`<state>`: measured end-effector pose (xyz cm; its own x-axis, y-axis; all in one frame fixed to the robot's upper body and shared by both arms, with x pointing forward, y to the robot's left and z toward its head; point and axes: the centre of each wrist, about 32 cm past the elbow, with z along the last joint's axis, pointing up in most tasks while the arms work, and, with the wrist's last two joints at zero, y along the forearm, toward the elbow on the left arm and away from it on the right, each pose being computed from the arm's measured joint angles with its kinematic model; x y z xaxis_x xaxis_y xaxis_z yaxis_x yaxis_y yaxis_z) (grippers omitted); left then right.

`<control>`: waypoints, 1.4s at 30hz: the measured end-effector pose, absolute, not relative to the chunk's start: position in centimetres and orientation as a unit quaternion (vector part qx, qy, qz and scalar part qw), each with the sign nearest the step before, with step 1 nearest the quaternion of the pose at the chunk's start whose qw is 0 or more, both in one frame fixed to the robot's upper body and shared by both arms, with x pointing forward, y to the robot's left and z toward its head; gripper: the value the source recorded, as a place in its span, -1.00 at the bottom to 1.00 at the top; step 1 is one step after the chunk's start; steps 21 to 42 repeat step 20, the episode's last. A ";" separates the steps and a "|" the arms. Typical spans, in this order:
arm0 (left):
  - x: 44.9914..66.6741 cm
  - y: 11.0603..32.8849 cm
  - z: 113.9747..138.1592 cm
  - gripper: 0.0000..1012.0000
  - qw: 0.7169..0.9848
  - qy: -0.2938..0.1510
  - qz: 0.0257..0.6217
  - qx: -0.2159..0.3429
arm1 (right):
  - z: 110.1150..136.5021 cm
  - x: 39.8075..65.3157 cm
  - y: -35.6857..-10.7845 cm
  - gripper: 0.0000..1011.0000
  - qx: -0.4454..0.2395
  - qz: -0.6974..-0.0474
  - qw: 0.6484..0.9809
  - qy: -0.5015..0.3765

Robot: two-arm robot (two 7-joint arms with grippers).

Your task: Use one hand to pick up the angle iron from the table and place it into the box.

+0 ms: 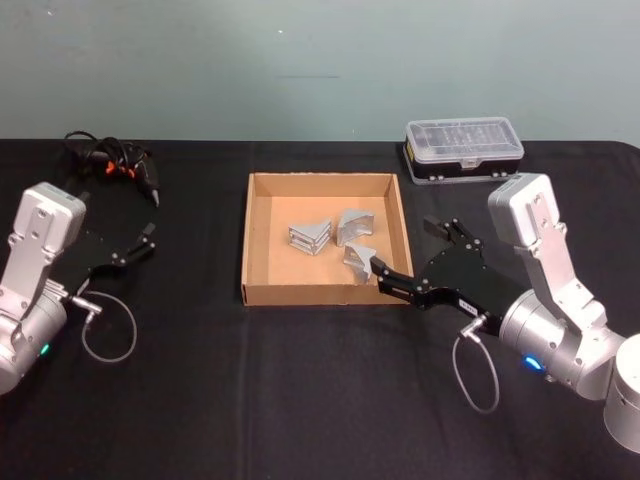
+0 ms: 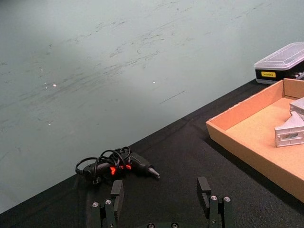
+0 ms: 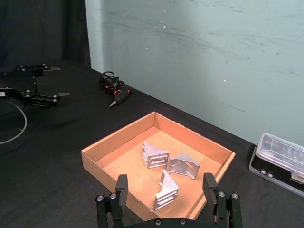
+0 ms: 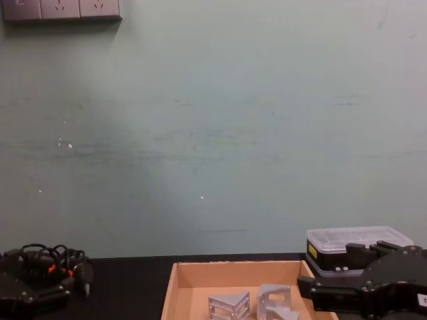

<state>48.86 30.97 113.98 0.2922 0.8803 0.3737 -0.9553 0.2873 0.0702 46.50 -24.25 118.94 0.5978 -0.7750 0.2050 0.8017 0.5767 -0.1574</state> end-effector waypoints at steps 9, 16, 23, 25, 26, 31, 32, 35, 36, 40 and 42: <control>48.9 31.0 114.0 1.00 0.791 -0.132 0.580 0.141 | 119.0 46.5 -24.3 0.99 -0.117 -0.444 0.886 -0.056; 48.9 31.0 114.0 1.00 0.791 -0.132 0.580 0.141 | 119.0 46.5 -24.3 0.99 -0.118 -0.444 0.887 -0.056; 48.9 31.0 114.0 1.00 0.791 -0.132 0.580 0.141 | 119.0 46.5 -24.3 0.99 -0.118 -0.444 0.887 -0.056; 48.9 31.0 114.0 1.00 0.791 -0.132 0.580 0.141 | 119.0 46.5 -24.3 0.99 -0.118 -0.444 0.887 -0.056; 48.9 31.0 114.0 1.00 0.791 -0.132 0.580 0.141 | 119.0 46.5 -24.3 0.99 -0.118 -0.444 0.887 -0.056; 48.9 31.0 114.0 1.00 0.791 -0.132 0.580 0.141 | 119.0 46.5 -24.3 0.99 -0.118 -0.444 0.887 -0.056; 48.9 31.0 114.0 1.00 0.791 -0.132 0.580 0.141 | 119.0 46.5 -24.3 0.99 -0.118 -0.444 0.887 -0.056; 48.9 31.0 114.0 1.00 0.791 -0.132 0.580 0.141 | 119.0 46.5 -24.3 0.99 -0.118 -0.444 0.887 -0.056; 48.9 31.0 114.0 1.00 0.791 -0.132 0.580 0.141 | 119.0 46.5 -24.3 0.99 -0.118 -0.444 0.887 -0.056; 48.9 31.0 114.0 1.00 0.791 -0.132 0.580 0.141 | 119.0 46.5 -24.3 0.99 -0.118 -0.444 0.887 -0.056; 48.9 31.0 114.0 1.00 0.791 -0.132 0.580 0.141 | 119.0 46.5 -24.3 0.99 -0.118 -0.444 0.887 -0.056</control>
